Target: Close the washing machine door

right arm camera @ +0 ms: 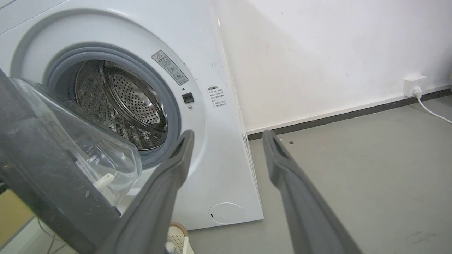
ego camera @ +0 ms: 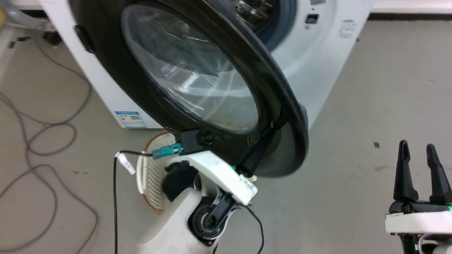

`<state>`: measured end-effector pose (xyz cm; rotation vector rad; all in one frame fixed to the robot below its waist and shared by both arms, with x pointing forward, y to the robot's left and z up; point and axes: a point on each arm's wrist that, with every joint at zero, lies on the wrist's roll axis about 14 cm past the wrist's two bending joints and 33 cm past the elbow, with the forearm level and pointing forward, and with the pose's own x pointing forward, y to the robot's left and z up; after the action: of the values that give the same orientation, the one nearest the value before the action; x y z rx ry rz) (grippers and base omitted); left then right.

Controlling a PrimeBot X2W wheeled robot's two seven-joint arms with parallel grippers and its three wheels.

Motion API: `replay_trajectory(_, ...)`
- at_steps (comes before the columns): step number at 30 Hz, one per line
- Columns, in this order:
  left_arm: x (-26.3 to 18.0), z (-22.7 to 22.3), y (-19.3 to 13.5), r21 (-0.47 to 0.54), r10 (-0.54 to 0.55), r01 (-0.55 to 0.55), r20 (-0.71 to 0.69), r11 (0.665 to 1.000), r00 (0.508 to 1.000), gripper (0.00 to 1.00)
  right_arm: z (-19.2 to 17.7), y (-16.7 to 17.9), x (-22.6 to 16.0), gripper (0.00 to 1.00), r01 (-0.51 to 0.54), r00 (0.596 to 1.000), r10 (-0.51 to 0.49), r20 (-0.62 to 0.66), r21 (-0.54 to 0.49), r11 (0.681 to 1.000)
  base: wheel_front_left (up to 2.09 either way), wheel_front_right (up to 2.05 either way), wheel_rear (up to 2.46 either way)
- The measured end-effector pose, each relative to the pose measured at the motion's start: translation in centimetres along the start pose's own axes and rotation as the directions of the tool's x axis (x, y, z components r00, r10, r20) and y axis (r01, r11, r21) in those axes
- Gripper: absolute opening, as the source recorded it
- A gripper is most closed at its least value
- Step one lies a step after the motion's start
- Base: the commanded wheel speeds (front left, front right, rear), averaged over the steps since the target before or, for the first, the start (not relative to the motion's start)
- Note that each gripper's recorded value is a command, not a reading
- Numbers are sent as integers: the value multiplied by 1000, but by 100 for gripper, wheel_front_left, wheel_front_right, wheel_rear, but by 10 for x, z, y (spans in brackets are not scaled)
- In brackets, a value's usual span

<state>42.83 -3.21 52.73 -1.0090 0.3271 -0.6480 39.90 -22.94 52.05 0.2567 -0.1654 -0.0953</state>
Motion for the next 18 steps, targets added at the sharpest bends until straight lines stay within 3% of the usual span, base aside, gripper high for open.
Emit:
replay_trajectory(5,15,-15,3,3,-4,5,-34,1000,999,0,-4,-8,-2,100,23,1000,-23,-13,-9,1000,0,0,0)
replay_trajectory(10,14,-16,8,68,-5,7,-41,998,999,0,-4,-6,1,100,17,1000,-17,-11,-9,1000,0,0,0)
replay_trajectory(15,2,-2,13,234,-4,7,-12,972,1000,0,1,2,3,100,-7,1000,7,3,-6,1000,0,0,0)
replay_trajectory(18,-6,12,15,365,-6,3,9,931,1000,0,6,7,2,100,-21,1000,21,18,-1,1000,0,0,0)
